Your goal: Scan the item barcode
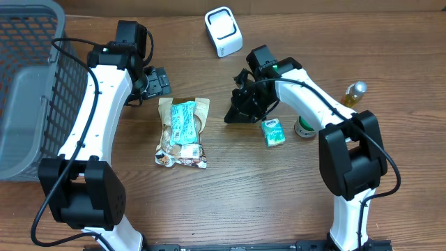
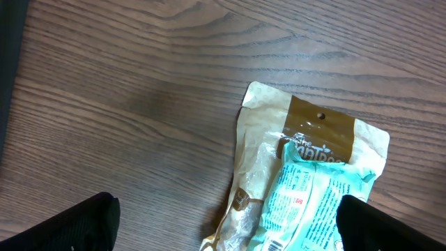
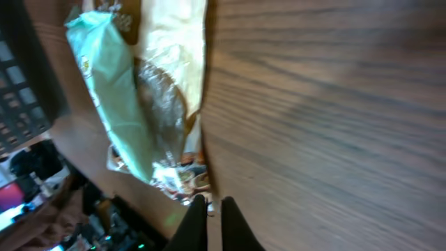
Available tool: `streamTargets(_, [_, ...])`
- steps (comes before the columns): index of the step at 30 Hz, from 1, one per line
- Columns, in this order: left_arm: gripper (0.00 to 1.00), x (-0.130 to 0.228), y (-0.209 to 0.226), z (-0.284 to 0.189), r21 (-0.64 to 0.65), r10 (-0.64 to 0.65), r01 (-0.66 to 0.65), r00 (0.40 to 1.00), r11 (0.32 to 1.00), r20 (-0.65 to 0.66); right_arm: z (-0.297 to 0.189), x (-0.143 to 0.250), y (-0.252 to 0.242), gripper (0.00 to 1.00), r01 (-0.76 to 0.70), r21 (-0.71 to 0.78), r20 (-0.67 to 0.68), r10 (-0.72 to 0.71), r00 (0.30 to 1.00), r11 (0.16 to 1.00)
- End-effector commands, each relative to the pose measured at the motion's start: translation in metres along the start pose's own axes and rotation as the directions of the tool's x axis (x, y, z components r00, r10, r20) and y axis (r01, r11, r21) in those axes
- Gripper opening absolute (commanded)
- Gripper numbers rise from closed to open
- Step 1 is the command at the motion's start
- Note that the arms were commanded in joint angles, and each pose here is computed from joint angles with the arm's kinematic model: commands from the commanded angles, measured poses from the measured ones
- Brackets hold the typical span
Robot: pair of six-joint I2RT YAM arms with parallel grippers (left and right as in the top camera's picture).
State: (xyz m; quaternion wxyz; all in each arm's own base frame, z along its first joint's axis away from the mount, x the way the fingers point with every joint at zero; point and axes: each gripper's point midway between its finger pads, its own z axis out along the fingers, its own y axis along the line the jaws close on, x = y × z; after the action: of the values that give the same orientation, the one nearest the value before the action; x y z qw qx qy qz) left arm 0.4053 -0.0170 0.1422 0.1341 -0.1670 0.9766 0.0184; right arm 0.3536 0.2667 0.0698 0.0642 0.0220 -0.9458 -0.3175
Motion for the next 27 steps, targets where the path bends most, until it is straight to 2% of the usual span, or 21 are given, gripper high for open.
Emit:
streamTargets(1, [1.00,-0.004,-0.003,-0.009,0.005,0.020,-0.020,0.999,1.000,0.030,-0.012,-0.003,0.012,0.26,0.075,0.006,0.051,-0.075,0.996,0.997])
streamTargets(2, [1.00,-0.004,-0.003,-0.009,0.005,0.020,-0.020,0.999,1.000,0.030,-0.010,-0.003,0.017,0.40,0.089,-0.004,0.054,-0.089,0.995,0.996])
streamTargets(3, [1.00,-0.004,-0.003,-0.009,0.005,0.020,-0.020,0.999,1.000,0.030,-0.007,-0.004,0.021,0.48,0.106,-0.006,0.060,-0.105,0.993,0.994])
streamTargets(4, [1.00,-0.004,-0.003,-0.009,0.005,0.020,-0.020,0.999,1.000,0.030,-0.005,-0.004,0.025,0.55,0.122,-0.010,0.066,-0.121,0.990,0.992])
streamTargets(5, [1.00,-0.004,-0.003,-0.009,0.005,0.020,-0.020,0.999,1.000,0.030,-0.002,-0.005,0.030,0.57,0.141,-0.014,0.072,-0.140,0.988,0.990])
streamTargets(8, [1.00,-0.004,-0.003,-0.009,0.005,0.020,-0.020,0.999,1.000,0.030,0.009,-0.006,0.045,0.58,0.198,-0.017,0.094,-0.195,0.976,0.980])
streamTargets(14, [1.00,-0.004,-0.003,-0.009,0.005,0.020,-0.020,0.999,1.000,0.030,0.030,-0.016,0.056,0.62,0.196,0.102,0.185,-0.212,0.960,0.975])
streamTargets(27, [1.00,-0.004,-0.003,-0.009,0.005,0.020,-0.020,0.999,1.000,0.030,0.048,-0.020,0.084,0.57,0.293,0.138,0.258,-0.320,0.912,0.946])
